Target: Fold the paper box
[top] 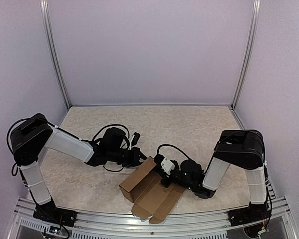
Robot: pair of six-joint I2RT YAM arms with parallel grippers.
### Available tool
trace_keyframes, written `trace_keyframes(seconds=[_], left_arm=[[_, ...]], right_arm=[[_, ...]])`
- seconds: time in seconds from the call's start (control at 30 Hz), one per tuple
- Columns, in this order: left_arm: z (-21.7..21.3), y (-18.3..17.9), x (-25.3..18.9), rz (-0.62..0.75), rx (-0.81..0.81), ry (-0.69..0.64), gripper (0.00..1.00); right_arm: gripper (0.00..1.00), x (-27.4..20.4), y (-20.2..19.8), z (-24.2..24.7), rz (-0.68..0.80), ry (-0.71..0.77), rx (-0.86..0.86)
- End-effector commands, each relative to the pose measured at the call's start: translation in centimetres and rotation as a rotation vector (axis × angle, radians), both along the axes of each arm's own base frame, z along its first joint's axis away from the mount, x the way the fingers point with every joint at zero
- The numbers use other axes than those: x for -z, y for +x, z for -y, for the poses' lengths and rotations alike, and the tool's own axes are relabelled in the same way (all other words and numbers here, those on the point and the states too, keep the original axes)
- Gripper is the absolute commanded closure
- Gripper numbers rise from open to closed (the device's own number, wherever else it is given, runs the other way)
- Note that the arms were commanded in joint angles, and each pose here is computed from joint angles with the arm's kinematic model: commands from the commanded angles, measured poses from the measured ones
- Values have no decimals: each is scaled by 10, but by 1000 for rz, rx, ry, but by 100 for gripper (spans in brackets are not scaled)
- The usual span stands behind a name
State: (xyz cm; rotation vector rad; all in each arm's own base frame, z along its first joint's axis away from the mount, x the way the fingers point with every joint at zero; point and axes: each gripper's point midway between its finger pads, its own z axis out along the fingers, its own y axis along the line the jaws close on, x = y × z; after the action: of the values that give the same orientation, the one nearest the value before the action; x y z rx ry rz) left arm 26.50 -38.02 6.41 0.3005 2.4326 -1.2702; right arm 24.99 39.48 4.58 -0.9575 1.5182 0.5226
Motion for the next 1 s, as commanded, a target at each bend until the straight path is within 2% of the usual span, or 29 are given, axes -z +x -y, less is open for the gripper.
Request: trace_keyframes(seconds=[0.0, 0.97], left_arm=[[25, -41, 5, -52, 159, -20, 94], [47, -62, -2, -52, 247, -57, 98]], right_arm=[[100, -85, 16, 0, 170, 259, 101], [100, -95, 50, 5, 170, 301, 349]])
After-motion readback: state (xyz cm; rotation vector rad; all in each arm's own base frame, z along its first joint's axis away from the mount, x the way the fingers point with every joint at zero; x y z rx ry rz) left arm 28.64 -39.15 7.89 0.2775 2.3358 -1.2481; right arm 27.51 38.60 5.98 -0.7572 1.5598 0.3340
